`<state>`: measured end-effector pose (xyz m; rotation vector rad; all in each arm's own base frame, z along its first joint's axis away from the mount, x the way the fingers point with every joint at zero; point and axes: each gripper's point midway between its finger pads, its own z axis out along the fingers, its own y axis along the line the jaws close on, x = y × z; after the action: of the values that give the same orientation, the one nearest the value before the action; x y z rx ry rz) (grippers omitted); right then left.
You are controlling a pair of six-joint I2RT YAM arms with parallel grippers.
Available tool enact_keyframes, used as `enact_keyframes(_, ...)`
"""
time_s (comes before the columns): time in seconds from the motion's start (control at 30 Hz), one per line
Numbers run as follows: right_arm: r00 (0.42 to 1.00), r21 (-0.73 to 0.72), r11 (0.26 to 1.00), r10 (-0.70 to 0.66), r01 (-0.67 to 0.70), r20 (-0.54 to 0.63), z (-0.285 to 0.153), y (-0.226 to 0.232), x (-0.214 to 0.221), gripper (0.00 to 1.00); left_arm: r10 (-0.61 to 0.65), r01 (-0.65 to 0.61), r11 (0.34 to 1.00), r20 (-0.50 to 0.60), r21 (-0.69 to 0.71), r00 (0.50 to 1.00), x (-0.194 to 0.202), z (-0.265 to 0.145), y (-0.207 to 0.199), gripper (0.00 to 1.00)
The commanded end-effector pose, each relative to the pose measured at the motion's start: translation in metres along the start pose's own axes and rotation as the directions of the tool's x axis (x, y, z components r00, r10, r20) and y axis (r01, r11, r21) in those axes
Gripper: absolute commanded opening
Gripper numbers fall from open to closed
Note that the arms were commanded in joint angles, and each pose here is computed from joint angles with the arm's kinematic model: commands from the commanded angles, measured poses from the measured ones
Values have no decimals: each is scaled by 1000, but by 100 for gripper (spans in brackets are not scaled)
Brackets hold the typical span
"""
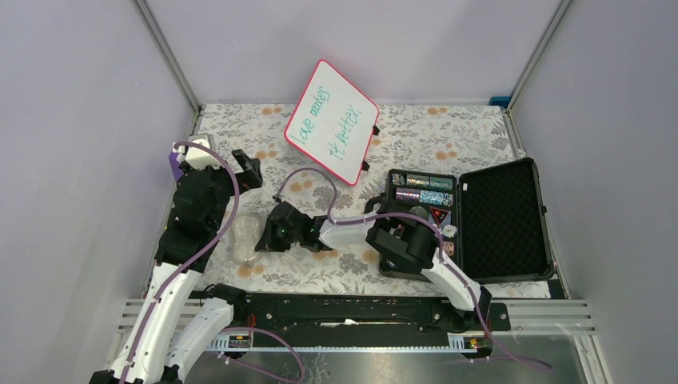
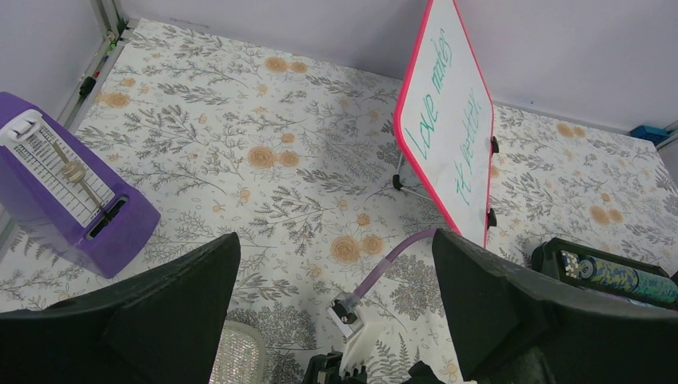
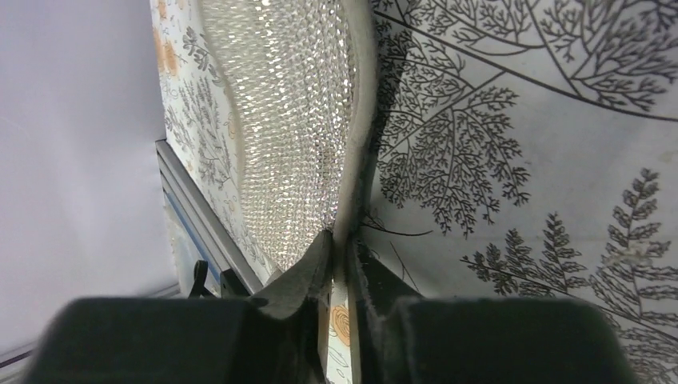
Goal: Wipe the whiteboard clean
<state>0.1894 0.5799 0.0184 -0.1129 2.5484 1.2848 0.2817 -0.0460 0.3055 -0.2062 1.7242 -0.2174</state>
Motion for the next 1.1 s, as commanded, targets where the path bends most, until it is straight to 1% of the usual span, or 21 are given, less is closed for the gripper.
enact_keyframes(0.0,997,118,990,-80,80,-6,-12,-29,6,10,-8,7,1000,36,24,999,-9,1,-6,99)
enact_keyframes(0.03,995,129,987,-101,100,2,-20,-33,4,7,-6,6,1000,34,25,999,-8,1,-6,99)
enact_keyframes(0.1,988,158,976,-151,147,15,-36,-41,-1,5,-6,5,1000,33,28,999,-8,1,-6,99)
enact_keyframes(0.13,978,203,958,-209,203,13,-58,-55,-10,4,-5,4,999,31,34,1000,-7,1,-7,99)
enact_keyframes(0.17,974,239,946,-228,218,15,-69,-66,-14,4,-5,4,999,30,38,1000,-7,1,-8,99)
enact_keyframes(0.23,972,274,935,-236,224,9,-93,-87,-23,3,-5,4,999,28,48,1000,-7,1,-10,99)
enact_keyframes(0.33,977,278,937,-214,212,-24,-130,-116,-27,2,-3,1,998,21,58,1000,-6,2,-12,99)
enact_keyframes(0.43,966,298,920,-228,254,-120,-165,-143,-19,0,-4,3,998,17,68,1000,-5,2,-14,99)
enact_keyframes(0.5,947,386,867,-265,317,-182,-190,-164,-13,0,-1,0,997,10,75,1000,-3,3,-16,99)
enact_keyframes(0.57,928,460,806,-304,371,-216,-215,-176,-15,0,-1,1,997,6,83,1000,-3,3,-17,99)
enact_keyframes(0.6,920,488,780,-319,391,-227,-225,-181,-16,2,-1,1,996,4,86,1000,-3,4,-18,99)
enact_keyframes(0.67,909,535,736,-346,416,-231,-240,-186,-21,13,0,0,996,-2,93,1000,-2,5,-20,99)
enact_keyframes(0.7,905,547,721,-360,424,-227,-246,-186,-24,17,0,0,995,-3,95,1000,-2,5,-20,99)
enact_keyframes(0.83,888,582,680,-419,445,-190,-257,-173,-46,32,0,1,995,-8,98,1000,-1,6,-21,99)
enact_keyframes(0.9,883,605,663,-442,441,-160,-265,-157,-63,42,4,-2,995,-15,98,1000,1,7,-21,99)
enact_keyframes(0.93,883,613,659,-446,436,-148,-267,-151,-69,47,5,-3,995,-17,98,1000,2,7,-21,99)
enact_keyframes(1.0,884,621,664,-456,418,-107,-272,-137,-80,66,5,-3,995,-16,97,1000,2,7,-21,99)
enact_keyframes(1.03,882,623,665,-462,412,-89,-274,-130,-84,72,5,-3,995,-15,97,1000,2,7,-21,99)
enact_keyframes(1.07,881,622,669,-468,407,-73,-274,-123,-87,77,6,-4,995,-15,96,1000,2,7,-20,99)
